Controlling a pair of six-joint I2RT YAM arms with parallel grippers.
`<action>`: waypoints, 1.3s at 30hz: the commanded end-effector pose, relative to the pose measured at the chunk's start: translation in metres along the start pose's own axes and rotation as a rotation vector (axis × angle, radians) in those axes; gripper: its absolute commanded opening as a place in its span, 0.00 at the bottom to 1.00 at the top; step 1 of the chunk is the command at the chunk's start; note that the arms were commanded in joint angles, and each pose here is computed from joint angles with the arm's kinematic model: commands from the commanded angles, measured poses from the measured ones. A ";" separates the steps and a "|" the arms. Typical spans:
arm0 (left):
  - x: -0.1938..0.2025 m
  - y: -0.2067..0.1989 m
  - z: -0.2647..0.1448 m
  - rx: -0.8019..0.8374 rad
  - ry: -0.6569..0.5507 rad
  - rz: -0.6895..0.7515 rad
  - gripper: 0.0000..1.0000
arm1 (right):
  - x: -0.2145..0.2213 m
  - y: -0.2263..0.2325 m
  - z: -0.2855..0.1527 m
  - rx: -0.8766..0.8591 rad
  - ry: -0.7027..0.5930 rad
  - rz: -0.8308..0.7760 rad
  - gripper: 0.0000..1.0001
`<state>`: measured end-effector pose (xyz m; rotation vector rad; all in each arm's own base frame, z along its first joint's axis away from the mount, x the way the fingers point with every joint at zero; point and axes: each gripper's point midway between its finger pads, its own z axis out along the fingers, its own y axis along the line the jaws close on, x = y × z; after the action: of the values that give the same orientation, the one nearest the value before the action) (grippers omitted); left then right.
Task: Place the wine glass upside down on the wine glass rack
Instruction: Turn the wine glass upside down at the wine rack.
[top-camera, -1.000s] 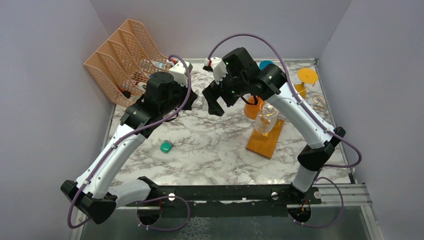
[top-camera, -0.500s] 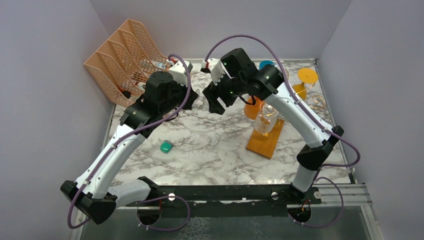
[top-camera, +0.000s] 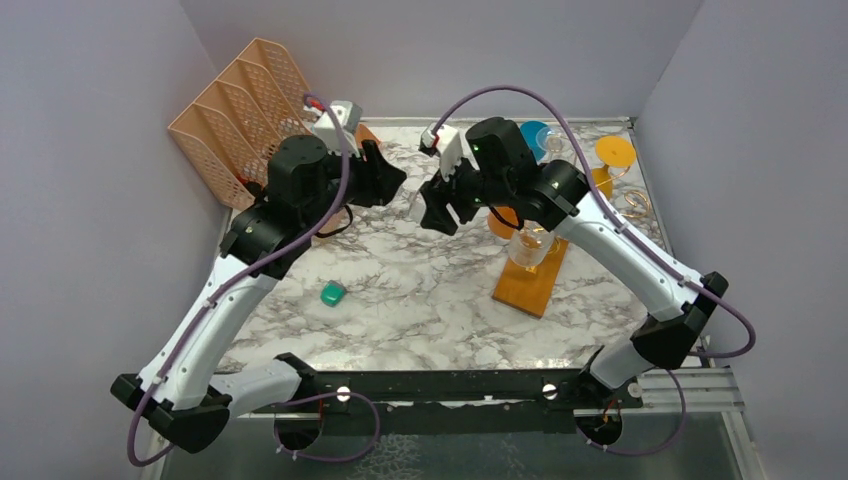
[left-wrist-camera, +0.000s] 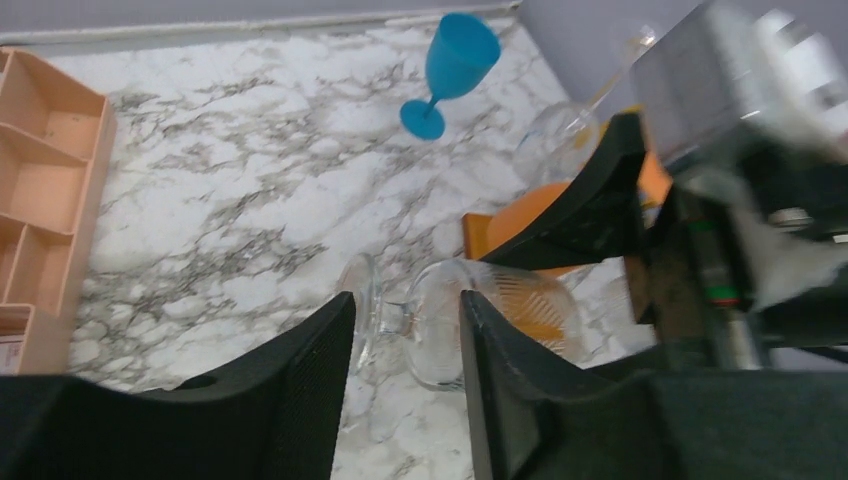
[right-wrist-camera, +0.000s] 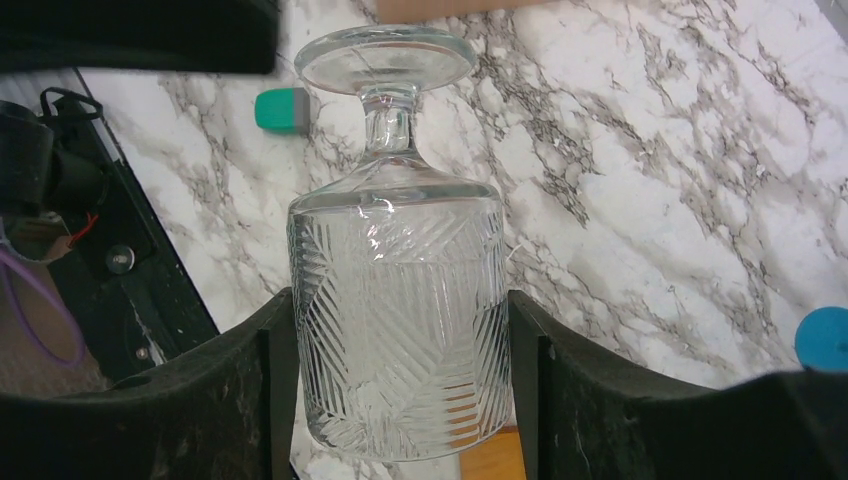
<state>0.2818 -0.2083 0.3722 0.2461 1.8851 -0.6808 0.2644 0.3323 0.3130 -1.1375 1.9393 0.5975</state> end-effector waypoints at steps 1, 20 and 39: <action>-0.063 -0.034 -0.041 0.099 -0.203 -0.220 0.52 | -0.042 -0.001 -0.012 0.039 -0.231 0.012 0.23; -0.099 -0.085 -0.055 0.358 -0.169 -0.834 0.69 | -0.093 -0.017 -0.107 0.243 -0.782 -0.055 0.22; -0.104 -0.091 -0.044 0.750 -0.090 -1.354 0.65 | -0.092 -0.003 -0.117 0.208 -0.811 -0.216 0.22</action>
<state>0.2692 -0.2481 0.4729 -0.7474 1.5287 -2.0456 0.2628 0.2944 0.4208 -0.7824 1.2832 0.5684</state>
